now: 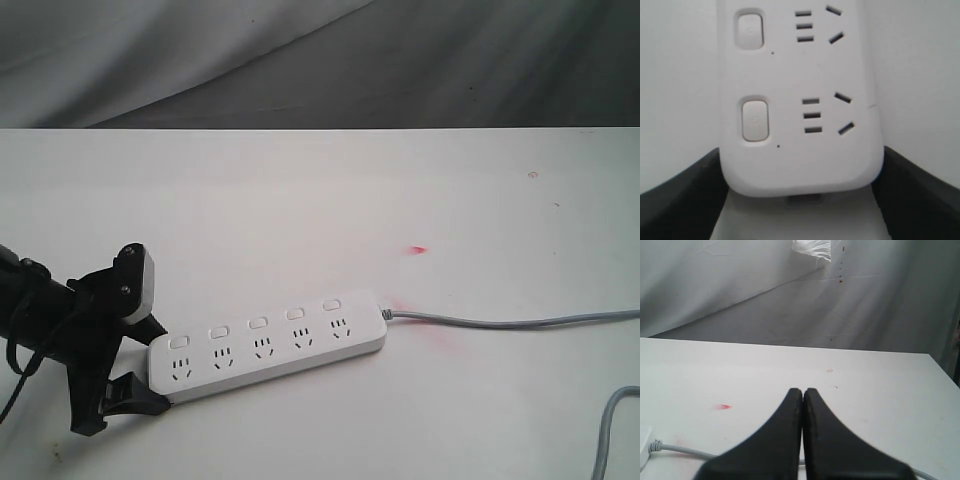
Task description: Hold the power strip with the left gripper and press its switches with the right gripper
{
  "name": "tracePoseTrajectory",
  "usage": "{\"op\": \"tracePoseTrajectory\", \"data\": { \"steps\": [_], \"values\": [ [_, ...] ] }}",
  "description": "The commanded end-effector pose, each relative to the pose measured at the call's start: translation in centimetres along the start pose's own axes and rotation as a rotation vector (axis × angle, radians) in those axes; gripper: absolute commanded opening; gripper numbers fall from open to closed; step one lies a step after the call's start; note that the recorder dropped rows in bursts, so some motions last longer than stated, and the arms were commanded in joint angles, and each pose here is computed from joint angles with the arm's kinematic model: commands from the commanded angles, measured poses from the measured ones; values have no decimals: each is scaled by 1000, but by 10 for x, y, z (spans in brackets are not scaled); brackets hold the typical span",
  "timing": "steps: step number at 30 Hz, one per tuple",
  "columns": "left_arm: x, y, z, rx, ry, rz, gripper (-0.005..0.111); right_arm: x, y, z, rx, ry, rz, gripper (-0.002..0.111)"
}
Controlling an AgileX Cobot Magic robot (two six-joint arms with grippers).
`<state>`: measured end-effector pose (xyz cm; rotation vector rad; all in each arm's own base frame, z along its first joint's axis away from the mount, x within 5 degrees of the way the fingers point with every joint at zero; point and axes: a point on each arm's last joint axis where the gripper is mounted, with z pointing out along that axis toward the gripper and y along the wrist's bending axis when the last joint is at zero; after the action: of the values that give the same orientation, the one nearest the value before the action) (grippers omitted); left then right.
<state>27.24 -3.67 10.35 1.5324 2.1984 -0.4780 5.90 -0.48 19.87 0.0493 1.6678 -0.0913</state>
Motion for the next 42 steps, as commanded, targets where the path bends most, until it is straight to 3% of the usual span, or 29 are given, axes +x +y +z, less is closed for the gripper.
{"op": "tracePoseTrajectory", "data": {
  "steps": [1, 10, 13, 16, 17, 19, 23, 27, 29, 34, 36, 39, 42],
  "values": [
    [-2, 1, 0, -2, -7, 2, 53, 0, -1, 0, 9, -12, -6, 0],
    [-2, 2, 0, -15, -6, -6, 53, 0, -1, 0, 9, -12, -6, 0],
    [1, 9, -1, -87, 27, -18, 54, 0, -1, 0, 9, -12, -6, 0],
    [3, 22, -3, -242, 32, -146, 60, 0, -1, 0, 9, -12, -6, 0],
    [2, 27, -4, -301, 8, -245, 66, 0, -1, 0, 9, -12, -6, 0],
    [0, 29, -5, -318, -33, -321, 72, 0, -1, 0, 9, -12, -6, 0],
    [0, 28, -4, -300, -30, -288, 75, 0, -1, 0, 9, -12, -6, 0],
    [2, 4, 0, -37, 34, 28, 75, 0, -1, 0, 9, -12, -6, 0],
    [1, 0, 0, 13, 32, 57, 75, 0, -1, 0, 9, -12, -6, 0],
    [3, 7, 0, -65, 46, 23, 75, 0, -1, 0, 9, -12, -6, 0],
    [-1, 10, -2, -103, 11, -40, 77, 0, -1, 0, 9, -12, -6, 0],
    [-11, 12, -15, -174, -31, -64, 94, 0, -1, 0, 9, -12, -6, 0],
    [-26, 10, -41, -266, -79, -61, 104, 0, -1, 0, 9, -12, -6, 0]
  ]
}}
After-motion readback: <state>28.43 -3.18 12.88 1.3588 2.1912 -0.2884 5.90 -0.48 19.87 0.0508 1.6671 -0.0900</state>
